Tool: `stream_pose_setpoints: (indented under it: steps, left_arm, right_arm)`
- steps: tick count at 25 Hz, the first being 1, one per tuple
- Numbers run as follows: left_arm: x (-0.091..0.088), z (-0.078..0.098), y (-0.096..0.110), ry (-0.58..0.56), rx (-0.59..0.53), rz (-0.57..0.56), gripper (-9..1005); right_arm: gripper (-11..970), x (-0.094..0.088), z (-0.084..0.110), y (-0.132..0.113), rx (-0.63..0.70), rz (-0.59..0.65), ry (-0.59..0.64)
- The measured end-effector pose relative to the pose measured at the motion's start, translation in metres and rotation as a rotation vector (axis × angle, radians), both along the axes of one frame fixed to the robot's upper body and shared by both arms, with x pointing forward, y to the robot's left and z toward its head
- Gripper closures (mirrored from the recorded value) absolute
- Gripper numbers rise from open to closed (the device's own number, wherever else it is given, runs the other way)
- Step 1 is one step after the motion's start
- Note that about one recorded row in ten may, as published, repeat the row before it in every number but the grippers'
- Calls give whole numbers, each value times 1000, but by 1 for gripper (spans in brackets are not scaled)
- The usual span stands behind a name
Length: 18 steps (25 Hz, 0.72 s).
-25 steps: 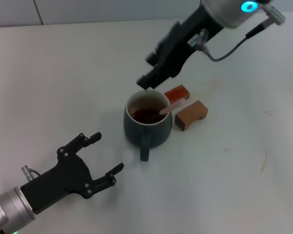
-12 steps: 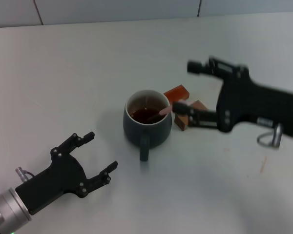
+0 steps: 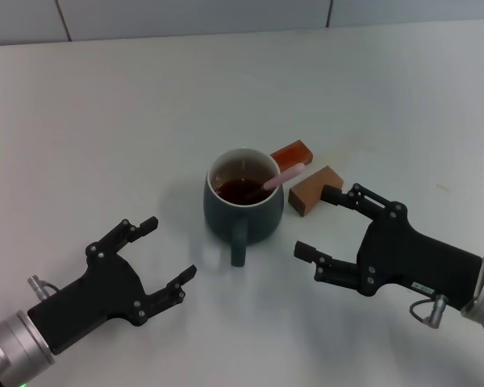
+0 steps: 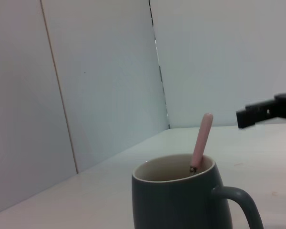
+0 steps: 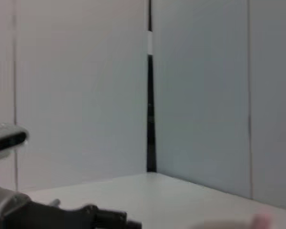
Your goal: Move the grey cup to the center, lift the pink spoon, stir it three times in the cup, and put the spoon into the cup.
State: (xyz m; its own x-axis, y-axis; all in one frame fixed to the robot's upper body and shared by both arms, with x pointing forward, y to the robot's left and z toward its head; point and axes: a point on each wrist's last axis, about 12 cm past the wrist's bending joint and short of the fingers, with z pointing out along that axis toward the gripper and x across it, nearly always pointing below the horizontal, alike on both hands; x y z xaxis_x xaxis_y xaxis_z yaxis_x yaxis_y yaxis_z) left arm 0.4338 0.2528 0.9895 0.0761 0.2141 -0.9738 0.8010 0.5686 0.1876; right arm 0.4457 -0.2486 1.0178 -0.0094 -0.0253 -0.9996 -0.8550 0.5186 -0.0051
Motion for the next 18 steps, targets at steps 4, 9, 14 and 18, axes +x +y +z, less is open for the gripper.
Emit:
stream_pose_setpoints:
  steps: [4, 9, 14, 18]
  left_arm:
    - [0, 0, -1, 0, -3, -1, 161]
    - [-1, 0, -1, 2, -5, 0, 161]
    - [-1, 0, -1, 2, -5, 0, 161]
    - [0, 0, -2, -1, -8, -4, 161]
  right_arm:
    - [116, -3, -10, 1, -16, -24, 34]
    - [116, -2, -19, 2, -44, -43, 78]
    - [116, -3, -23, 3, -61, -52, 98]
    - [116, -4, -25, 2, -70, -63, 108]
